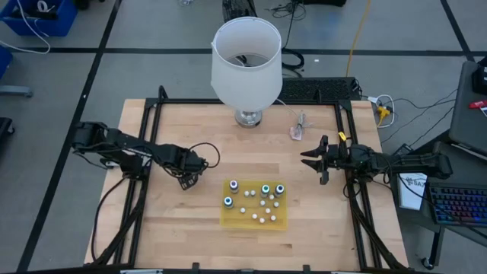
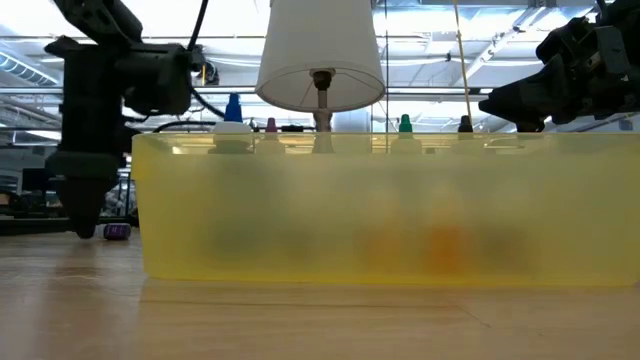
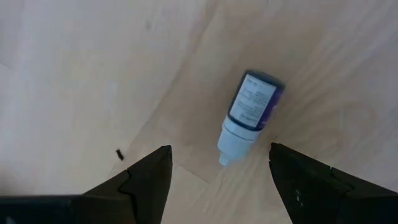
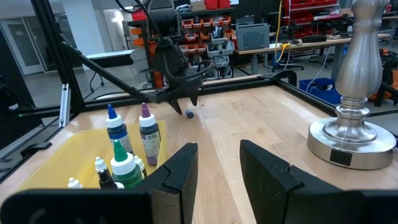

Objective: Pick & Place food coloring
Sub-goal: Put the small violet food coloring bottle into the transparent bin

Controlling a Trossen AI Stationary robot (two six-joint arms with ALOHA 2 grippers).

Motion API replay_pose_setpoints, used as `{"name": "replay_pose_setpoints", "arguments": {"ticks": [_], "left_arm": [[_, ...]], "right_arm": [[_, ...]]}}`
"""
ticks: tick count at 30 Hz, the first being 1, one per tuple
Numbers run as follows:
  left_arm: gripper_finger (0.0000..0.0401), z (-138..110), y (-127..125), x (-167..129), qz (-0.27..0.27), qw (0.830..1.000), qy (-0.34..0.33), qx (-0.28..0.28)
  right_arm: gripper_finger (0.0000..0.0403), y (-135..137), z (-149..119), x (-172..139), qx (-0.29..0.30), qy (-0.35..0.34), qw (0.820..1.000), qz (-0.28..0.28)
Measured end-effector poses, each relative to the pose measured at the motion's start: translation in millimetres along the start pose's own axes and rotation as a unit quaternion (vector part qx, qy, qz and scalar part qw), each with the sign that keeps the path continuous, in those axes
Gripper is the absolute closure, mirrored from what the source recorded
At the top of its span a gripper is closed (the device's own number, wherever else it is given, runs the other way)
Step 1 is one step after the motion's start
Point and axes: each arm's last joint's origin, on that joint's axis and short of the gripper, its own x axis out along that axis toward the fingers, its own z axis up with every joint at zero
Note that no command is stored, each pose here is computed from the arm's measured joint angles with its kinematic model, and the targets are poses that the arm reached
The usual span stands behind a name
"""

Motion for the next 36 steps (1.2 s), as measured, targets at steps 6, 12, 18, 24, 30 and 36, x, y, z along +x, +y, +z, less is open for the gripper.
{"name": "replay_pose_setpoints", "arguments": {"ticks": [6,12,18,24,30,36], "left_arm": [[0.0132,-4.3,1.7,7.7,0.0,1.0,-0.002,-0.004],[0.0133,0.0,-0.3,9.0,0.001,0.999,-0.036,0.004],[0.0133,1.3,-0.8,9.2,0.001,0.999,-0.044,0.009],[0.0135,1.0,-1.1,9.4,-0.007,0.999,-0.038,0.0],[0.0203,0.9,-2.4,9.7,-0.024,0.999,-0.031,-0.005],[0.0321,3.2,-4.7,9.5,-0.04,0.998,-0.039,-0.004]], "right_arm": [[0.0291,0.0,-0.1,0.0,0.0,0.0,1.0,0.0],[0.0291,0.0,0.0,0.0,0.0,0.0,1.0,0.0],[0.0291,0.0,-0.1,0.0,0.0,0.0,1.0,0.0],[0.0291,0.0,-0.1,0.0,0.0,0.0,1.0,0.0],[0.0291,0.0,-0.1,0.0,0.0,0.0,1.0,0.0],[0.0291,0.0,-0.1,0.0,0.0,0.0,1.0,0.0]]}}
